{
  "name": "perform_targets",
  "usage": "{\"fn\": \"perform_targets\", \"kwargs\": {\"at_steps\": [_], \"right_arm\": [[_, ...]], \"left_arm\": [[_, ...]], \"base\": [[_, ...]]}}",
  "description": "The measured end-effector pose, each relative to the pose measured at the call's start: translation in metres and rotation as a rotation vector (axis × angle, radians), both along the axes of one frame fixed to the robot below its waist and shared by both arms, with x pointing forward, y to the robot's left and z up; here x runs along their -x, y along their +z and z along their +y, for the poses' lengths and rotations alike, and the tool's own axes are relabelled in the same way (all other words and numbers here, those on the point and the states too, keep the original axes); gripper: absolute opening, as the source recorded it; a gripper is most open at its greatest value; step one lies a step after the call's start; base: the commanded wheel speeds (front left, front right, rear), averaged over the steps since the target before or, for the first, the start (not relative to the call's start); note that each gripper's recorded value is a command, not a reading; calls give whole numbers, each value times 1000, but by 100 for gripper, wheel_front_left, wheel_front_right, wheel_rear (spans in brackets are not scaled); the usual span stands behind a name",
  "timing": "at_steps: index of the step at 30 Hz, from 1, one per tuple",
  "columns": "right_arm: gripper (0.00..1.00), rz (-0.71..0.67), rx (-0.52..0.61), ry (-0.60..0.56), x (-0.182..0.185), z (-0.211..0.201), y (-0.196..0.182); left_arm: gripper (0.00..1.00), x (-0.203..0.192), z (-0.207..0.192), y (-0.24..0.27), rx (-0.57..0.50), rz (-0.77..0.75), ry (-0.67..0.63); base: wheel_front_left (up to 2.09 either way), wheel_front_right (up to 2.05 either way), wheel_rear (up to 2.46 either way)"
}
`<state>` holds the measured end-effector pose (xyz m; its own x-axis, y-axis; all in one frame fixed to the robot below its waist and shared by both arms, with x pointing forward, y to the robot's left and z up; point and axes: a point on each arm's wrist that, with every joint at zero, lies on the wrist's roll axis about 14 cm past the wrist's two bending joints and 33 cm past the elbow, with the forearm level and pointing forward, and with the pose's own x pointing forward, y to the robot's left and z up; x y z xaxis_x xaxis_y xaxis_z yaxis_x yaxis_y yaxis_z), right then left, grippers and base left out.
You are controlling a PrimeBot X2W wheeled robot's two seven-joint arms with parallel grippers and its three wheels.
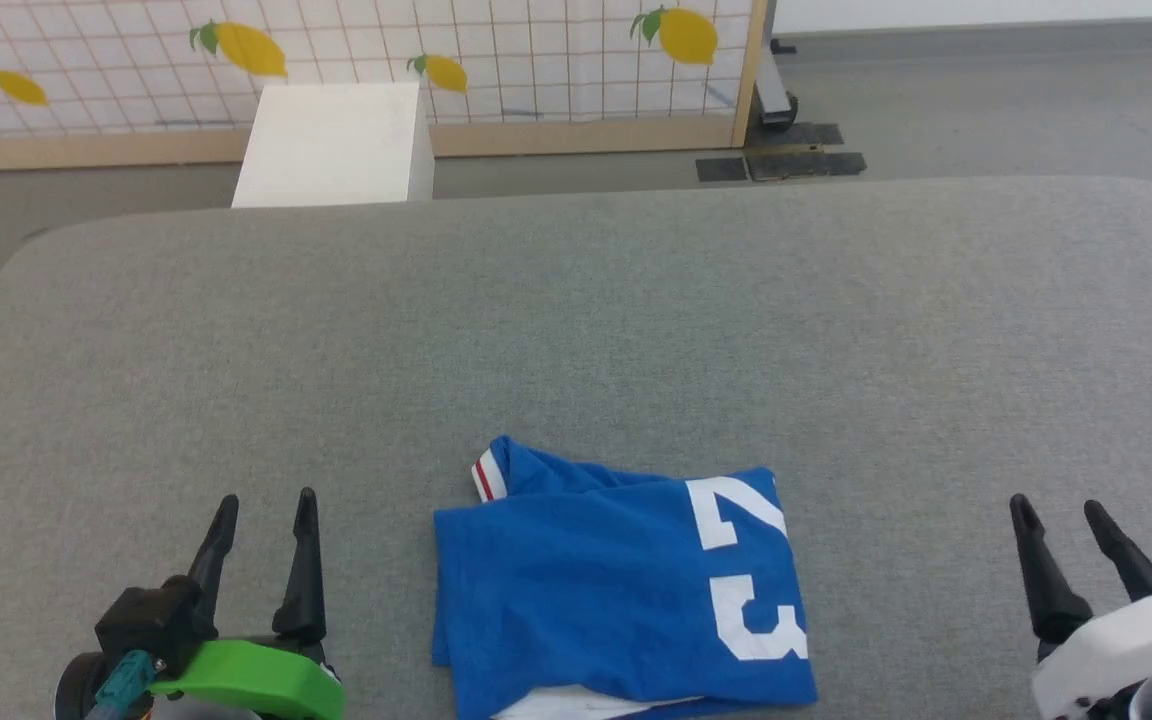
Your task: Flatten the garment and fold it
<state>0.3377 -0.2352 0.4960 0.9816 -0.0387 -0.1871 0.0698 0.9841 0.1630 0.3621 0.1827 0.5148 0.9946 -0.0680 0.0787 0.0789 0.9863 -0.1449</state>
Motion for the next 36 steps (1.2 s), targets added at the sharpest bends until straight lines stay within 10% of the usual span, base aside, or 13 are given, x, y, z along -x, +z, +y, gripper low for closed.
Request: {"fn": "perform_targets", "kwargs": {"at_steps": [18,31,32,33,36], "right_arm": [[100,706,-364,338,-12,71,-95],[100,805,-644,551,-15,169,-100],[38,804,-643,552,-16,170,-101],[7,798,-644,552,-17,171,-100],[0,786,-626,560,-19,173,-101]], "left_arm": [[100,-3,23,14,30,-56,92],[100,-3,38,11,28,-49,142],[100,-3,38,12,27,-52,140],[100,-3,38,12,24,-53,140],[100,-3,37,12,13,-54,139]], "base": [[0,0,0],[0,0,0],[0,0,0],[0,0,0],[0,0,0]]}}
